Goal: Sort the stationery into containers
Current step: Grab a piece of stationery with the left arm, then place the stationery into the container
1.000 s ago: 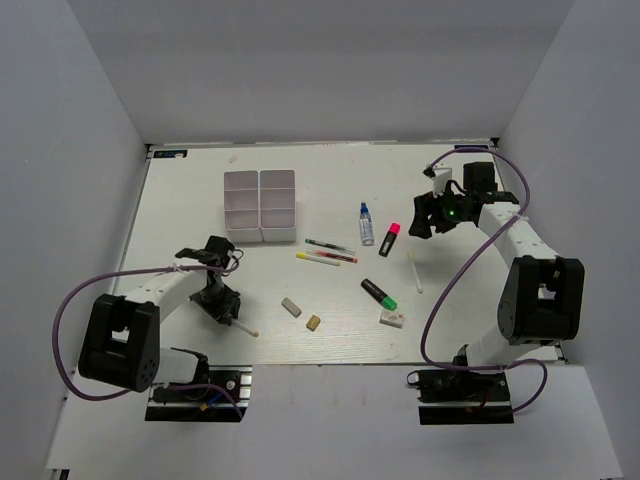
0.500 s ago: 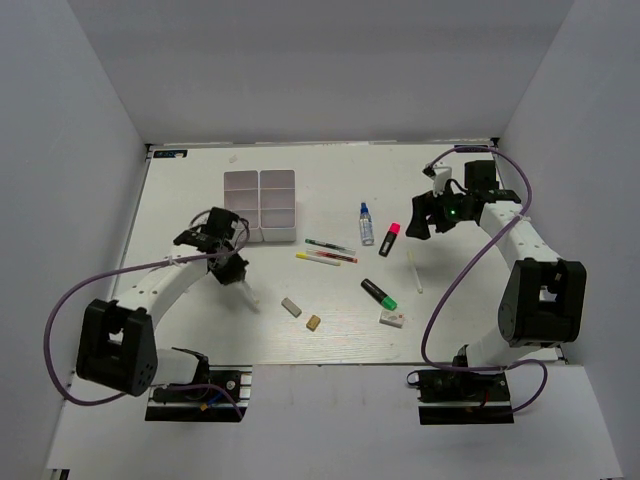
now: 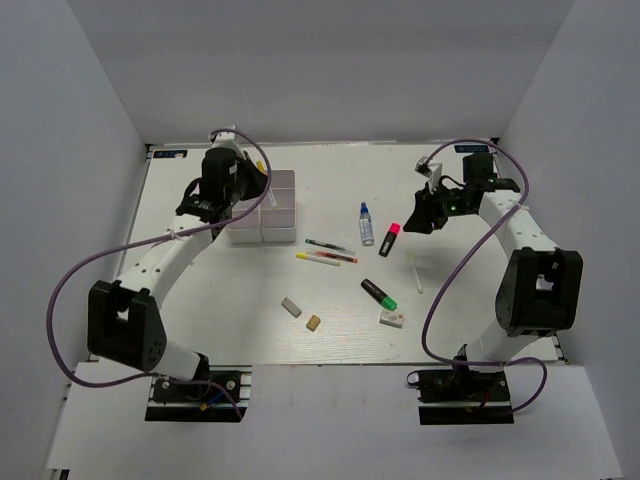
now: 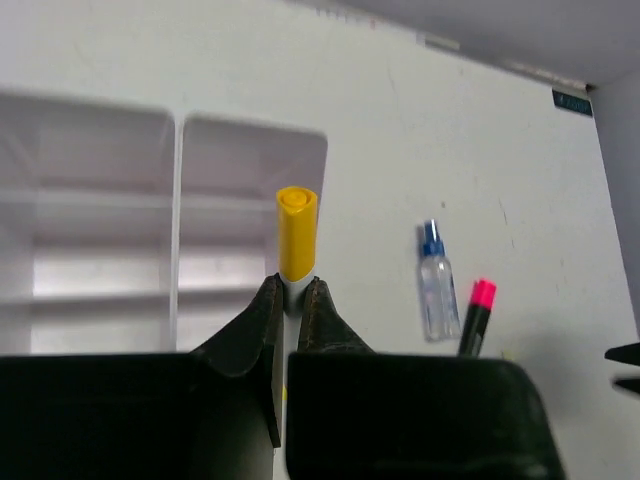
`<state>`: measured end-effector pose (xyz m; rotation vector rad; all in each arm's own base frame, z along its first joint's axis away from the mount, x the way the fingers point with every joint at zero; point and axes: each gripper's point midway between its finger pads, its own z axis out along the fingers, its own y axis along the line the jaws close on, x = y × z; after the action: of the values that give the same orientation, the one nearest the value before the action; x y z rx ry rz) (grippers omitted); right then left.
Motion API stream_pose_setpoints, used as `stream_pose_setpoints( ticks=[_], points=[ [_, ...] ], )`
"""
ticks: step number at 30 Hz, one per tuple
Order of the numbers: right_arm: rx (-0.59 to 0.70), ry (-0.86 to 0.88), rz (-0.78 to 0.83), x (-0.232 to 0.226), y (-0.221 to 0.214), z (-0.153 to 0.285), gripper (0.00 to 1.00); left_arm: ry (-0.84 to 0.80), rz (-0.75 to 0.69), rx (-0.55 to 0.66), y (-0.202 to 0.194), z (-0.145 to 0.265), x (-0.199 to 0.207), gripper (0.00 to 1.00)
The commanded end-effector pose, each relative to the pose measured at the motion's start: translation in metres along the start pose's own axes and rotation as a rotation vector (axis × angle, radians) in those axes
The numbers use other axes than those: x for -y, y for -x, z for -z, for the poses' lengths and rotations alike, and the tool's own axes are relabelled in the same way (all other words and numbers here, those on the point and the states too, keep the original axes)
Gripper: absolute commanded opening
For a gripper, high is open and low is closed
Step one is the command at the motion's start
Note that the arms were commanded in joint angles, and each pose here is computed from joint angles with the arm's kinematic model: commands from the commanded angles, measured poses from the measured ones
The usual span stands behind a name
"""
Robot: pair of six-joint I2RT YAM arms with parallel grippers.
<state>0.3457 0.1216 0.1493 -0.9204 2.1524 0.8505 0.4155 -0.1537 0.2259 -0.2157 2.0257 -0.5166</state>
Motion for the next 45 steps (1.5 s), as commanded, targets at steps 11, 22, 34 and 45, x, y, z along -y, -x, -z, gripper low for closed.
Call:
stream_pose_setpoints(
  ticks=[11, 22, 34, 45],
  points=[
    [0.122, -0.014, 0.166, 0.0, 0.032, 0.003, 0.81, 0.145, -0.2, 0.32, 0.099, -0.036, -0.016, 0.0],
    [0.114, 0.034, 0.142, 0.0, 0.031, -0.004, 0.34, 0.303, -0.152, 0.347, 0.092, -0.051, -0.062, 0.0],
    [0.119, 0.058, 0.168, -0.008, 0.038, -0.004, 0.52, 0.404, -0.166, 0.268, 0.066, -0.076, -0.092, 0.39],
    [0.117, 0.18, 0.237, -0.037, 0.04, -0.02, 0.7, 0.29, -0.123, 0.366, 0.096, -0.027, -0.054, 0.8]
  ],
)
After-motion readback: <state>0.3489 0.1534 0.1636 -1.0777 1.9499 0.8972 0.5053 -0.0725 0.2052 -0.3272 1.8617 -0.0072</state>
